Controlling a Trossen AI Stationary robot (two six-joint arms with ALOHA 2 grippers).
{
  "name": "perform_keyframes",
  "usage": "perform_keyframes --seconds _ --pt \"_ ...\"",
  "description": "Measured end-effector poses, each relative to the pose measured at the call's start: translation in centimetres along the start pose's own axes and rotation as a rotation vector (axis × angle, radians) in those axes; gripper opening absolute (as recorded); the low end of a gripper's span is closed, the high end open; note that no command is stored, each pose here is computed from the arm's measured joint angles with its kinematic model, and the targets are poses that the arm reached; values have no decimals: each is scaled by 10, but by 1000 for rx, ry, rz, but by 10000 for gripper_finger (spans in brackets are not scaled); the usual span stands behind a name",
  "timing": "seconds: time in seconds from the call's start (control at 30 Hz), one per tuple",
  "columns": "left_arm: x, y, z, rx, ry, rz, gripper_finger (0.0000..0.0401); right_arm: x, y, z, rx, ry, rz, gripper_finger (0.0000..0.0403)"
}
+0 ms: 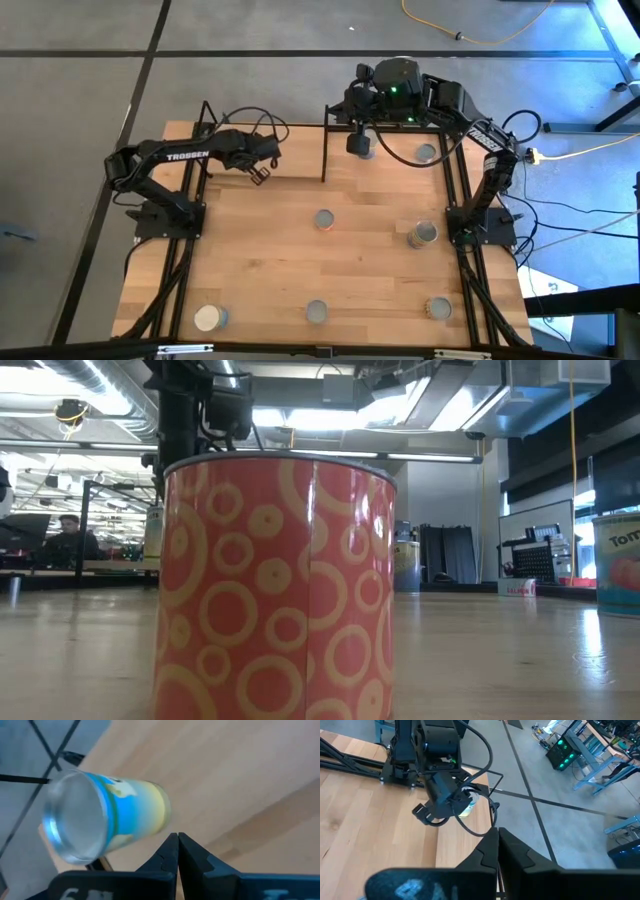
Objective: Pick and place cans onto a shelf
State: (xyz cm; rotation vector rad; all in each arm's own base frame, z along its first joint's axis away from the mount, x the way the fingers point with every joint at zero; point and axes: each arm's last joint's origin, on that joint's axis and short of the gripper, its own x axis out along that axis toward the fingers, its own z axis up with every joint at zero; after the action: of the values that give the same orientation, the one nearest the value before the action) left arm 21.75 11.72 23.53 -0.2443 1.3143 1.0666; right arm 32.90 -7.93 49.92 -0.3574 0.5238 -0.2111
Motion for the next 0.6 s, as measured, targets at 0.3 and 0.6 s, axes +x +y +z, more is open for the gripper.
perform_keyframes --seconds 0.3,0.6 --pt "9 18 5 -20 19 63 0 0 0 0 0 0 0 10" --pt "18 35 9 -33 46 108 0 0 0 0 -6 0 0 10"
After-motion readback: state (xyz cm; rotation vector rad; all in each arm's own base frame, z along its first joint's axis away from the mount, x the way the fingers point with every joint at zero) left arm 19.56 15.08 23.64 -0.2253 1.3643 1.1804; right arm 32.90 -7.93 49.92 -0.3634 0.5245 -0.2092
